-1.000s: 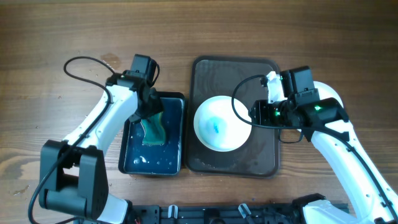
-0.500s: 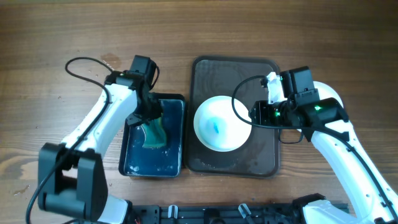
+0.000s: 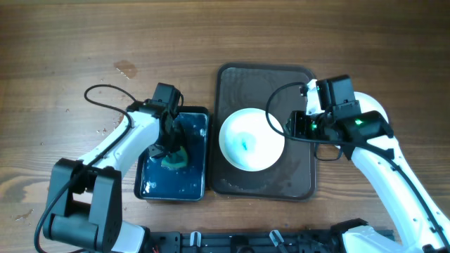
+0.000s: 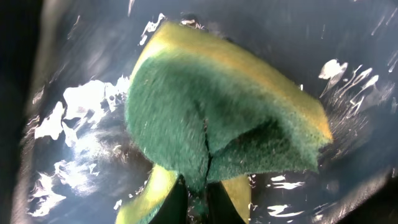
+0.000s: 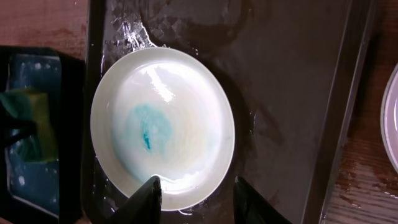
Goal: Clean dirty plates on tray and stack at the side
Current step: 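Grasp the green sponge in the water tray with the left gripper, then scrub the last plate with the sponge while the right gripper holds its rim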
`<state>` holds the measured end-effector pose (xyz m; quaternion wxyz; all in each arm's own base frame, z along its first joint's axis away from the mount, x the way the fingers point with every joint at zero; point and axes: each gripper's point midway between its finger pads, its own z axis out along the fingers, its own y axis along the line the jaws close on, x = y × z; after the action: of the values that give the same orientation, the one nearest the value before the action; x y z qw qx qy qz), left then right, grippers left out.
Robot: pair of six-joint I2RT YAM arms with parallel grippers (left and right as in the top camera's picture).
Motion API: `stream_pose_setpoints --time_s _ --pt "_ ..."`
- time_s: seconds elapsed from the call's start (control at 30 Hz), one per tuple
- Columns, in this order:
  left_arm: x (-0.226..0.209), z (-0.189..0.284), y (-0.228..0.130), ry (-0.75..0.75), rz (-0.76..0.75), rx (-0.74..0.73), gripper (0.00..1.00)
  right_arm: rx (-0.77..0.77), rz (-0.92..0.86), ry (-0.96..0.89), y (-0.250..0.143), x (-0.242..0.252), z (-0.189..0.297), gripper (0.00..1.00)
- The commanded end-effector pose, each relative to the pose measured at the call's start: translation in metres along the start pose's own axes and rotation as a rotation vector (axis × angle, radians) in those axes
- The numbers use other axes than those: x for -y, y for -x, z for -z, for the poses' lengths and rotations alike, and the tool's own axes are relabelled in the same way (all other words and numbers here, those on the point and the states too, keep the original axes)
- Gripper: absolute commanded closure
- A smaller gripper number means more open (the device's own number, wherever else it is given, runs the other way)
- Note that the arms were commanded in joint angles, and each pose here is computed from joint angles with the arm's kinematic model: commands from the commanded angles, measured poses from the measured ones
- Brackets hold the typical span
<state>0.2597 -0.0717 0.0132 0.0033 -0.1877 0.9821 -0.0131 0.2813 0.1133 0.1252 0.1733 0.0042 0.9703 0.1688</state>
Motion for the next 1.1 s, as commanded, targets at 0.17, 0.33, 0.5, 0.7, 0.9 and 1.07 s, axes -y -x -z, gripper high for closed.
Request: stream_pose_setpoints --time_s 0.17,0.33,0.5,0.7,0.9,1.07 --pt "0.014 0.087 0.021 -0.076 -0.084 0.108 0.96 -0.169 0.026 0.052 -0.014 0.016 -0.046 0.61" --pt "0.02 0.129 0.028 -0.103 -0.125 0.155 0.96 -0.256 0.044 0.035 -0.026 0.027 -0.072 0.62" --pt "0.044 0.142 0.027 -0.198 -0.155 0.156 0.96 -0.278 0.037 0.021 -0.027 0.035 -0.095 0.65" --pt "0.086 0.144 0.018 -0.305 -0.184 0.159 0.96 -0.313 -0.005 0.017 -0.032 0.04 -0.118 0.94" --pt "0.142 0.122 0.007 -0.374 -0.218 0.136 0.96 -0.277 -0.089 -0.101 -0.026 0.059 -0.123 0.96" --pt "0.194 0.077 -0.016 -0.407 -0.282 0.051 0.96 -0.294 -0.092 -0.105 -0.03 0.06 -0.121 0.96"
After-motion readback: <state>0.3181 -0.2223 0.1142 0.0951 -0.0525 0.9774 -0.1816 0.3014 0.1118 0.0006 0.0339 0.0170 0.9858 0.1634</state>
